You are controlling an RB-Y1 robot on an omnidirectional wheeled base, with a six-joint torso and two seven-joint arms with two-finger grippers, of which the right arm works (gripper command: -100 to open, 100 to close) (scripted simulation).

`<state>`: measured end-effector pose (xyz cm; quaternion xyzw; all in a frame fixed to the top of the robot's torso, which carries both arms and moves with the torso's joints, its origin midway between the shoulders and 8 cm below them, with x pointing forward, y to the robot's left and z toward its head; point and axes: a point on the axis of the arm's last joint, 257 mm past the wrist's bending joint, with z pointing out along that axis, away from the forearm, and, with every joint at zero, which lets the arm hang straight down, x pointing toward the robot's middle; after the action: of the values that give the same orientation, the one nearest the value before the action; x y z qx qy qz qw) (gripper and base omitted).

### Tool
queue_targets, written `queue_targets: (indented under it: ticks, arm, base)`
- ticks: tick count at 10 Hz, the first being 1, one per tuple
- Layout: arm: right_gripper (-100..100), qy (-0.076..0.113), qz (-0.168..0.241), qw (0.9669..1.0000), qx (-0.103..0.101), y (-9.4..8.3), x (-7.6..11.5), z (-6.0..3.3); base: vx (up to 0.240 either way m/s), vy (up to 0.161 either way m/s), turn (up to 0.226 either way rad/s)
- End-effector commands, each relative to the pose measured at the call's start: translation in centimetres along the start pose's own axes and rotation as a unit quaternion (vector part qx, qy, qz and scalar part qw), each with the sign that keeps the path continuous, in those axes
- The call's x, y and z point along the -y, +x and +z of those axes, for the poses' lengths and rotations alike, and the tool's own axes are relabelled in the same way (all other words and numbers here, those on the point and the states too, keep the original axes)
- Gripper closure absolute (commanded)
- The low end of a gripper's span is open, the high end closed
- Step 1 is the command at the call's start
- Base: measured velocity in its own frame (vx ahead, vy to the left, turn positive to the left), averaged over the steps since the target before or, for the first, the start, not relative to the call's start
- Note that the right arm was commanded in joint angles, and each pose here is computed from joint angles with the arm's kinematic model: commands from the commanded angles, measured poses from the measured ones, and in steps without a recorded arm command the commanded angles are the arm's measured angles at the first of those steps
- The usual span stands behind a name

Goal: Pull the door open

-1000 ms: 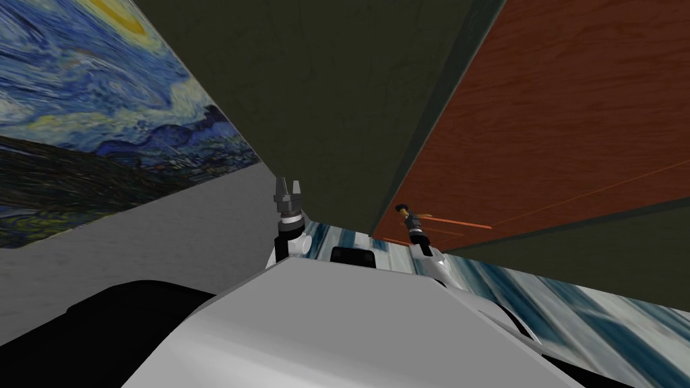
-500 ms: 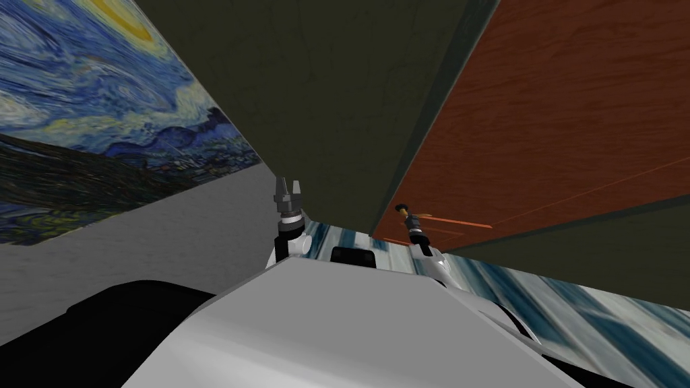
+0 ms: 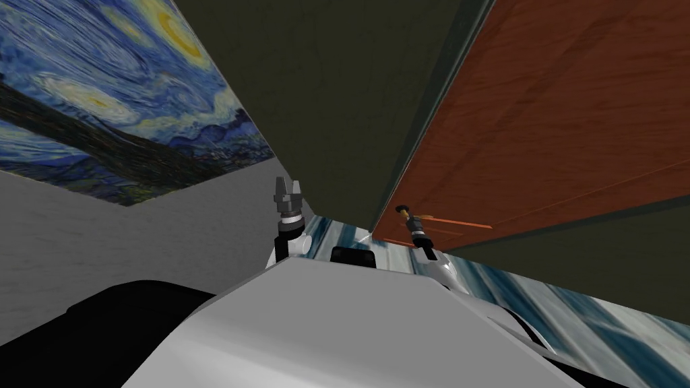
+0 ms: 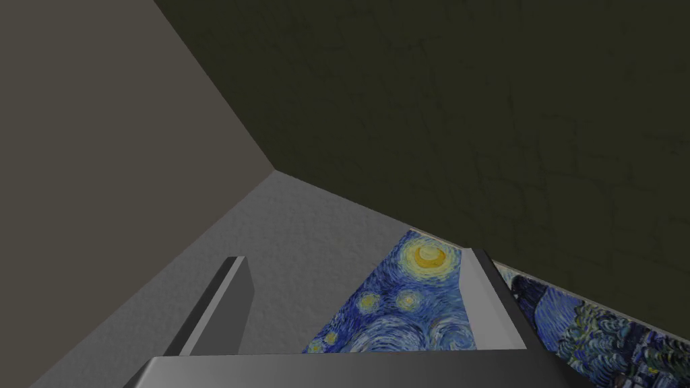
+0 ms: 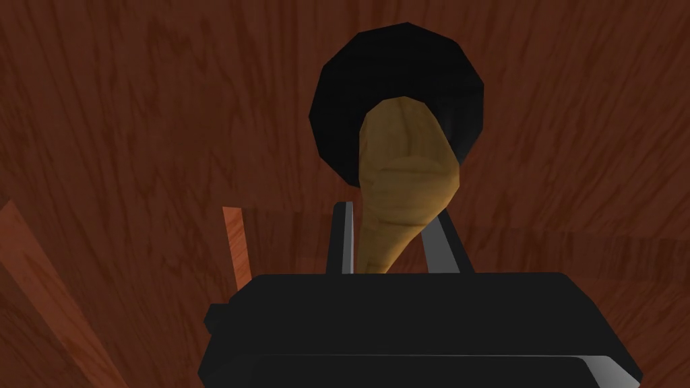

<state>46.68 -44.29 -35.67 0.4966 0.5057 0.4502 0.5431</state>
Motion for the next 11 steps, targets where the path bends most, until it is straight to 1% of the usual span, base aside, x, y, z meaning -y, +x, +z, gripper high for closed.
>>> queue_targets:
  ticks: [1,4,5,6,7,8,9,10,11]
  arm:
    - [100,-0.004,0.0,0.9999,-0.013,0.0,-0.2,-0.55]
    - [100,-0.006,0.0,0.9995,-0.031,0.0,-0.2,-1.35]
    - [100,-0.002,0.001,0.9996,-0.028,0.2,0.0,-1.3]
    - [100,-0.004,0.002,0.9992,-0.041,0.2,0.1,-2.24]
    - [100,-0.005,0.001,0.999,-0.044,0.1,0.1,-2.48]
    - [100,-0.007,0.001,0.9986,-0.052,0.0,0.1,-3.02]
    - [100,-0.008,0.0,0.9984,-0.056,0.0,0.0,-3.3]
    - [100,-0.009,0.0,0.9979,-0.065,-0.1,0.0,-3.88]
    - [100,-0.01,0.0,0.9976,-0.069,-0.1,-0.1,-4.17]
  base:
    - [-0.219,-0.07,0.14]
    - [-0.188,-0.073,0.118]
    - [-0.089,-0.035,0.03]
    - [-0.156,-0.027,0.114]
    - [-0.182,-0.059,0.098]
    - [-0.187,-0.075,0.099]
    - [-0.174,-0.088,0.074]
    - [-0.158,-0.061,0.093]
    - [-0.142,-0.046,0.065]
